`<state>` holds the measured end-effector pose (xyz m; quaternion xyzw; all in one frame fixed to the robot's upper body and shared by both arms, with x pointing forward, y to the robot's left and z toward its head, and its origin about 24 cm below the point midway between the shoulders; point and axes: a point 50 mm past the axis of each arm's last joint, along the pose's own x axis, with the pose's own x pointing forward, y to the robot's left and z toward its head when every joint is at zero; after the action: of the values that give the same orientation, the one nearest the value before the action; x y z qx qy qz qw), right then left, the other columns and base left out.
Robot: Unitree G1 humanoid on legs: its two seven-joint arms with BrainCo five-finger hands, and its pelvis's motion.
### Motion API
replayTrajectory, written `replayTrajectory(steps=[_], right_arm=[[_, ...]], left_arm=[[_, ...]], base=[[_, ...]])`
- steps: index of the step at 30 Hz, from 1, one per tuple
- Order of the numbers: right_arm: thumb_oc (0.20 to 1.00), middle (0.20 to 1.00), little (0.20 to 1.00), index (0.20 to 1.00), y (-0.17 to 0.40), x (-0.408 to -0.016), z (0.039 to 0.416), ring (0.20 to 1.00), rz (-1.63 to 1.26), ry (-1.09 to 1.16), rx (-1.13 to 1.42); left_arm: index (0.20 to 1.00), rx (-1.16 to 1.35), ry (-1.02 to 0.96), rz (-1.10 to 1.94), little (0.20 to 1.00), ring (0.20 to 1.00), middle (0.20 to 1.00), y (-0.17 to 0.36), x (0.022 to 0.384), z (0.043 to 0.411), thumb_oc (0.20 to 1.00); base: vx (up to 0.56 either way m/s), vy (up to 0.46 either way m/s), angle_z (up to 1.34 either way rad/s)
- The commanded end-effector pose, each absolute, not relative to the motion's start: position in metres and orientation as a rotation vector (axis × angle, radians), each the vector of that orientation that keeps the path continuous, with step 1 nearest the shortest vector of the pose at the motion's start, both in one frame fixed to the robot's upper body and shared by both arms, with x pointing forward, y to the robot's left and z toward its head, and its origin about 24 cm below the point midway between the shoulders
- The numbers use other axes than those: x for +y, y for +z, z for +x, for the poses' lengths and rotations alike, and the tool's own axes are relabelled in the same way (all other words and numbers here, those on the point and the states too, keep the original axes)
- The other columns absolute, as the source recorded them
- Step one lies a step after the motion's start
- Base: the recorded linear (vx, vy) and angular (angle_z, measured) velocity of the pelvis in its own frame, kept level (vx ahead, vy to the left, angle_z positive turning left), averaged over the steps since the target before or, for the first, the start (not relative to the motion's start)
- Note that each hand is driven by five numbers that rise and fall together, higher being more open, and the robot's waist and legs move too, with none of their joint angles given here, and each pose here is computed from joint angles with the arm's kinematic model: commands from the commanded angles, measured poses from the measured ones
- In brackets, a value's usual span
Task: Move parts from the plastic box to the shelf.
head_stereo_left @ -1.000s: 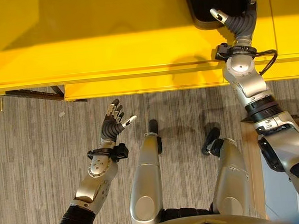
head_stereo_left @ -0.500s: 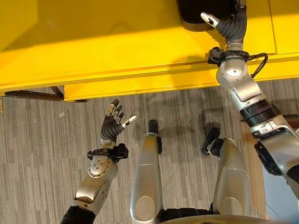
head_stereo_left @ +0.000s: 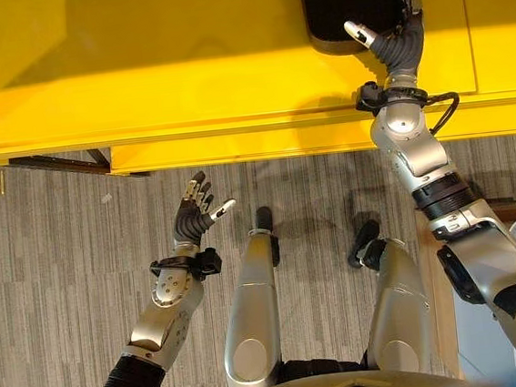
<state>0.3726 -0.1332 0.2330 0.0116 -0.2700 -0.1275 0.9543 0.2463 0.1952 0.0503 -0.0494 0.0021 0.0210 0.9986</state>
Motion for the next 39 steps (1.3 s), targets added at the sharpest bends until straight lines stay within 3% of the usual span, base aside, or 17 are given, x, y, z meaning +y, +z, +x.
replayTrajectory(steps=[1, 21, 34, 39], right_arm=[[1.0, 1.0, 1.0, 1.0, 0.213, -0.105, 0.369, 1.0, 0.088, -0.139, -0.477], [1.0, 1.0, 1.0, 1.0, 0.285, -0.169, 0.324, 1.0, -0.128, -0.556, -0.938], [1.0, 1.0, 1.0, 1.0, 0.288, -0.158, 0.294, 1.0, -0.336, -0.544, -1.119], [1.0, 1.0, 1.0, 1.0, 0.268, -0.15, 0.284, 1.0, -0.576, -0.466, -1.123]], left_arm=[[1.0, -0.055, 0.045, -0.084, 1.0, 1.0, 1.0, 0.06, 0.195, 0.238, 1.0], [1.0, -0.103, 0.045, -0.072, 1.0, 1.0, 1.0, 0.066, 0.193, 0.236, 1.0], [1.0, -0.135, 0.05, -0.038, 1.0, 1.0, 1.0, 0.071, 0.194, 0.234, 1.0], [1.0, -0.134, 0.075, -0.021, 1.0, 1.0, 1.0, 0.069, 0.198, 0.231, 1.0]], base=[[0.0, 0.0, 0.0], [0.0, 0.0, 0.0], [-0.01, 0.003, -0.02], [-0.01, 0.01, -0.04]])
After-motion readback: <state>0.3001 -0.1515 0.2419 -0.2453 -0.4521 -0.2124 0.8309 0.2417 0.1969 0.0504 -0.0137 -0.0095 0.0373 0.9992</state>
